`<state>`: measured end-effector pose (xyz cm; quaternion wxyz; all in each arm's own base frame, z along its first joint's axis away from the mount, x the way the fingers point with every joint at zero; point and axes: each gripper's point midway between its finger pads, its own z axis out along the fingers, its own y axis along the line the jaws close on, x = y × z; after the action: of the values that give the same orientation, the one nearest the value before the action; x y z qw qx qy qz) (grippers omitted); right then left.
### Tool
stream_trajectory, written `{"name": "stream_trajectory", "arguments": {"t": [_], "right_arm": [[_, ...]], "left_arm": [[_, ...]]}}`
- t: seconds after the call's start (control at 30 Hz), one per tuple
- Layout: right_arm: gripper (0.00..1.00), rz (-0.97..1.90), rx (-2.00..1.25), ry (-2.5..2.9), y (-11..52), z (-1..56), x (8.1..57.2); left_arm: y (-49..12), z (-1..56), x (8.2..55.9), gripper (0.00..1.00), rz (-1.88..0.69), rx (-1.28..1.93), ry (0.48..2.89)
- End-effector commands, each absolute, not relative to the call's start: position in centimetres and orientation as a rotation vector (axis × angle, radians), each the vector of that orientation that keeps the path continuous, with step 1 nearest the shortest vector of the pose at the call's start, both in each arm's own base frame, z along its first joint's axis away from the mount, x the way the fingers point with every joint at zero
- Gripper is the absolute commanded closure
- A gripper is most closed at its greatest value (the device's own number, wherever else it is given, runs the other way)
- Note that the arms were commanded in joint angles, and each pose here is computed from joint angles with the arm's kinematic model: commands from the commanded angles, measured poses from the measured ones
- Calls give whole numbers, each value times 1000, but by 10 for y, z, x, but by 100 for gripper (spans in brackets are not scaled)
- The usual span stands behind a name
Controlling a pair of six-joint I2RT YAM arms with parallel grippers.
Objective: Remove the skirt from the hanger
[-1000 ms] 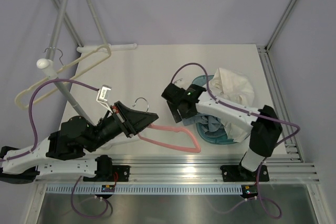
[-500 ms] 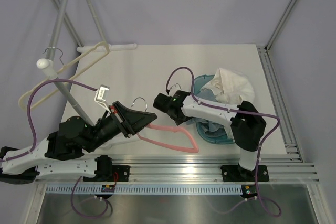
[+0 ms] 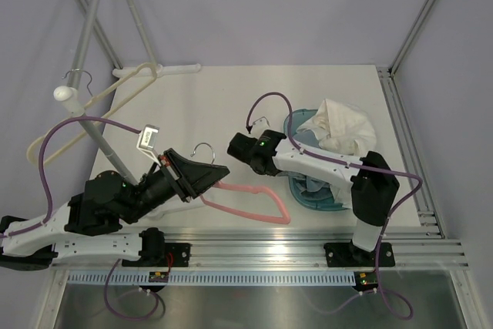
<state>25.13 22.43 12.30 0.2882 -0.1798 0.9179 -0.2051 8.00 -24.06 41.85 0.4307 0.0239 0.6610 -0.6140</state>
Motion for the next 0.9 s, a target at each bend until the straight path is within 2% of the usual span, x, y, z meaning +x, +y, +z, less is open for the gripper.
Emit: {"name": "stream_trajectory", "arguments": {"t": [0.0,0.03,0.07,0.3,0.47,0.63,0.87], "right_arm": [[95,-463,-398,2374,227,165,258],[100,-470,-392,2367,224,169,258],[100,-491,-381,2356,217,175,259],[100,-611,-254,2408,152,182,265],[95,-602,-176,2477,118,173,270],[94,-526,-228,2581,128,143,270],[96,-429,-287,2827,162,62,256]], "left_arm": [[-237,436,79,100,-1603,14,1590],[-236,436,78,100,-1606,14,1589],[-236,436,78,100,-1607,13,1590],[-234,438,77,100,-1620,10,1584],[-236,436,76,100,-1623,14,1586],[-239,436,75,100,-1633,19,1588],[-240,433,74,100,-1635,25,1604]]}}
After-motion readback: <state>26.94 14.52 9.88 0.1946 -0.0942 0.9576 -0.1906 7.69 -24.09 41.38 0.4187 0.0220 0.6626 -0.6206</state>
